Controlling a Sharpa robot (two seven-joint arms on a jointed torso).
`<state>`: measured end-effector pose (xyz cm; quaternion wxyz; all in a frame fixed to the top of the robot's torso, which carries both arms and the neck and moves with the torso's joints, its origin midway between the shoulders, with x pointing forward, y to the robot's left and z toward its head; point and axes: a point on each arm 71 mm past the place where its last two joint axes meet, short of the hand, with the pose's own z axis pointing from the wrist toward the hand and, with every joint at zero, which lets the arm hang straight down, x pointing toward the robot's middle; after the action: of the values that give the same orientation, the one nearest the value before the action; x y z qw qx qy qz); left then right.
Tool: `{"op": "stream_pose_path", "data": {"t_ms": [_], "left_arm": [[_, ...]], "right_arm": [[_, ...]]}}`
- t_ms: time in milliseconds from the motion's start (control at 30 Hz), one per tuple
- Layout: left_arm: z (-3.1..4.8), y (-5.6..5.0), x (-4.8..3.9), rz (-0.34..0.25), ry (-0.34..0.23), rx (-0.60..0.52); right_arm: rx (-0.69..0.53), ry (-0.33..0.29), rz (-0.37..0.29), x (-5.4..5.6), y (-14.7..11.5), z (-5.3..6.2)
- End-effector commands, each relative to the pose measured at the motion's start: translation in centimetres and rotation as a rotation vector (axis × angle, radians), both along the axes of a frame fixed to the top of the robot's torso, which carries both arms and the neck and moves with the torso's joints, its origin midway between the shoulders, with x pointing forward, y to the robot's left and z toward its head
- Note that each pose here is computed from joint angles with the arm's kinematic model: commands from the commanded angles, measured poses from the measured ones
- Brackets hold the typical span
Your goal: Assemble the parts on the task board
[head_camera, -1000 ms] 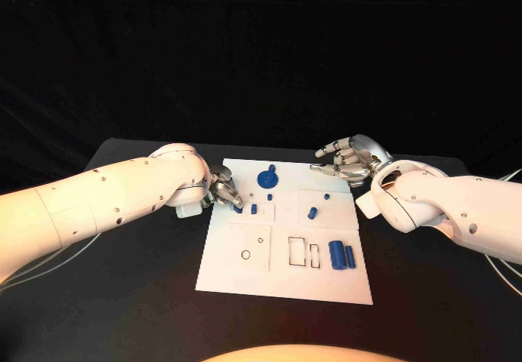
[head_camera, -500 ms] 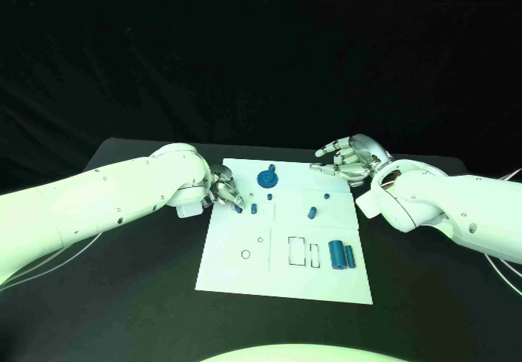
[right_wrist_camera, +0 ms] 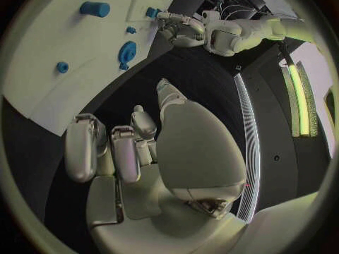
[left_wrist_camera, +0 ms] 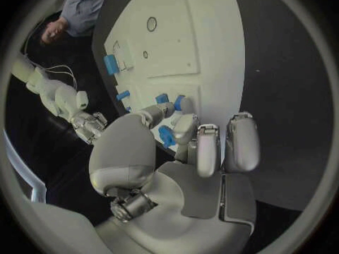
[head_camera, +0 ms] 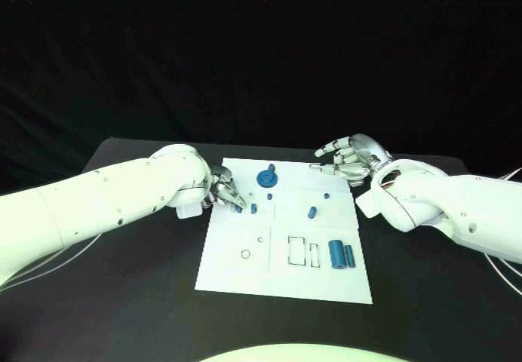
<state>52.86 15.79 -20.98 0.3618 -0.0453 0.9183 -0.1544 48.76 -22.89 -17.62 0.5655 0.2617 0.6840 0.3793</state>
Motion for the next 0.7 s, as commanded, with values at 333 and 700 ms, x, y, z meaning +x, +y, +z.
{"op": "stream_pose_path", "data": {"t_ms": [333, 700], "left_arm": [[-0.08, 0.18, 0.06, -0.002, -0.003, 0.012], [0.05, 0.37, 0.12, 0.018, -0.017, -0.008]], "right_arm": [[0.000, -0.002, 0.003, -0.02, 0.00, 0.00], [0.001, -0.005, 0.003, -0.03, -0.01, 0.02]]}}
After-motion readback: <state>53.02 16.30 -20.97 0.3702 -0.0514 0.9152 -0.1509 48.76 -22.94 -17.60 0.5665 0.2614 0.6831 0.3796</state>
